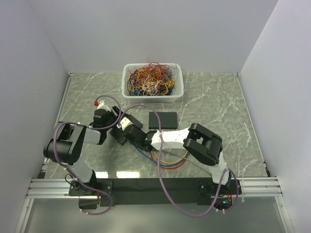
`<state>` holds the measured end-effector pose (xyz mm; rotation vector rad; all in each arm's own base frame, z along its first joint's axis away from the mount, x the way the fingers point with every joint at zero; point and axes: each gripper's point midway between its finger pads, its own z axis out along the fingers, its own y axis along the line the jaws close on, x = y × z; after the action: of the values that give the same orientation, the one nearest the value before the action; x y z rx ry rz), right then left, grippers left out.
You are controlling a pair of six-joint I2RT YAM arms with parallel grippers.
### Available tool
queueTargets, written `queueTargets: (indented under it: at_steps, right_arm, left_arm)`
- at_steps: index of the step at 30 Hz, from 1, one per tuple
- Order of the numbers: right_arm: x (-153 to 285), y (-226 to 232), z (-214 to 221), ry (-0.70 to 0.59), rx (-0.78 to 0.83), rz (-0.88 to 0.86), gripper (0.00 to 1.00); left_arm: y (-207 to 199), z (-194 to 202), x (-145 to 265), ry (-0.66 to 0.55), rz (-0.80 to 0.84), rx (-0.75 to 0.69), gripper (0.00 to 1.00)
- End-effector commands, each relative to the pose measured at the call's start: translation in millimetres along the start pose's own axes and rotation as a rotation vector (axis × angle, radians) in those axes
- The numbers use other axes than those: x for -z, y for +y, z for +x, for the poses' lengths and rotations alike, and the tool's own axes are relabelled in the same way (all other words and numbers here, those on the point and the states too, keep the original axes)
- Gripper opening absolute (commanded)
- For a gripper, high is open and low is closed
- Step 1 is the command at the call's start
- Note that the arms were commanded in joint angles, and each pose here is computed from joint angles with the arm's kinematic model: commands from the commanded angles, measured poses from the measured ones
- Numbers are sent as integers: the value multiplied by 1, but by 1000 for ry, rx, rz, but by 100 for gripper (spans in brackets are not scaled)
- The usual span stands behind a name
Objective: Insert the plug into the switch port
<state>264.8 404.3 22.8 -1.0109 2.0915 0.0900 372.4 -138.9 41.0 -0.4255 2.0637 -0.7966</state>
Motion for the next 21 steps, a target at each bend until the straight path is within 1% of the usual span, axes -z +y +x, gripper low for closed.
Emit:
queueTargets:
  at_steps: [1,9,12,13,15,19,21]
  right_arm:
    - [-4,16,-75,-234,-134,-58,0]
    - [-5,18,-84,-258,-144,-72,0]
    - [-3,20,-88,-289,-152,-98,0]
    - [1,21,-96,-323,-158,-121,0]
    - [0,21,-95,-337,-155,-135,0]
    - [5,22,-111,-413,-168,-161,0]
    - [8,24,-118,-450,-149,-180,0]
  left_arm:
    - [20,111,34,375,-86,137,69]
    - [25,125,44,396,-89,150,68]
    - [26,128,47,399,-81,143,68]
    - [26,130,48,401,-81,141,68]
    - [26,132,49,408,-76,139,68]
    - [27,136,52,418,-70,136,68]
    - [26,138,53,424,-61,126,68]
